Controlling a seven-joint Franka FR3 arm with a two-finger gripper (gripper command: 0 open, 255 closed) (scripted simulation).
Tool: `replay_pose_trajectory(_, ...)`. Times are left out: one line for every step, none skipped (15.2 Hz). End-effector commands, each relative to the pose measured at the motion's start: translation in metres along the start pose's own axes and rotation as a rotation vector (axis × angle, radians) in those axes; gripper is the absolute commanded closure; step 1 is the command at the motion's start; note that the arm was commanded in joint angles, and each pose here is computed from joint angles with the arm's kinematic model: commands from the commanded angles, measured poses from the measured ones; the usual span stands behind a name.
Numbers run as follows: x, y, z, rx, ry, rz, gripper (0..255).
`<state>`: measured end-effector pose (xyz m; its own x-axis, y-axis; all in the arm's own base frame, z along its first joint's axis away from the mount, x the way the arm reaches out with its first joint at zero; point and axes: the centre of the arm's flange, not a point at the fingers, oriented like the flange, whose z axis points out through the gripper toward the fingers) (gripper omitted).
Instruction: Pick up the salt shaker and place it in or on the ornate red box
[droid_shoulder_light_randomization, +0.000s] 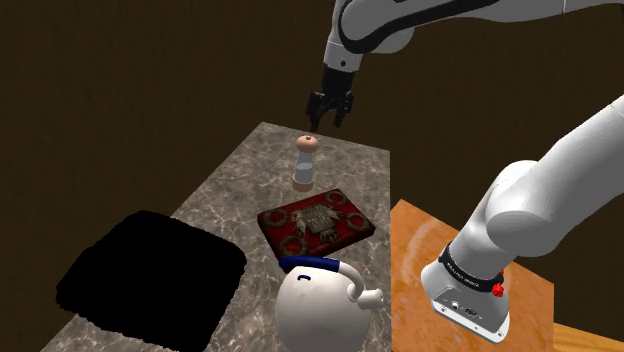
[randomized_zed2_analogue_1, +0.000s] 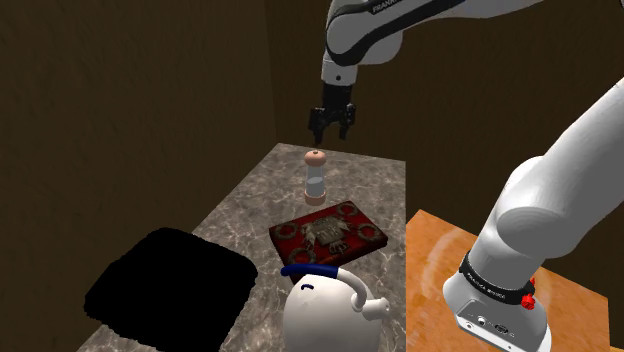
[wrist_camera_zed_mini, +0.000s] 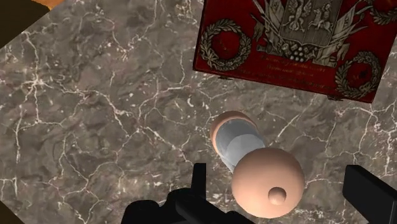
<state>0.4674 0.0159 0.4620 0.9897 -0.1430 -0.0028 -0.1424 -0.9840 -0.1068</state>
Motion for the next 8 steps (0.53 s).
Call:
replay_pose_trajectory(0.020,-0.004,0.018,0.031,-0.009,0.002,0)
replay_pose_trajectory(0.029,-0.006,0.026,0.046,-0.014,0.003,0)
replay_pose_trajectory(0.029,-0.006,0.032,0.046,-0.014,0.003,0)
replay_pose_trajectory(0.029,-0.006,0.037,0.046,-0.014,0.003,0)
replay_pose_trajectory(0.029,-0.006,0.042,0.046,-0.014,0.003,0)
replay_pose_trajectory(0.029,-0.006,0.047,0.046,-0.014,0.003,0)
replay_pose_trajectory(0.029,-0.007,0.053,0.046,-0.014,0.003,0)
replay_pose_trajectory(0.028,-0.007,0.058,0.046,-0.014,0.003,0)
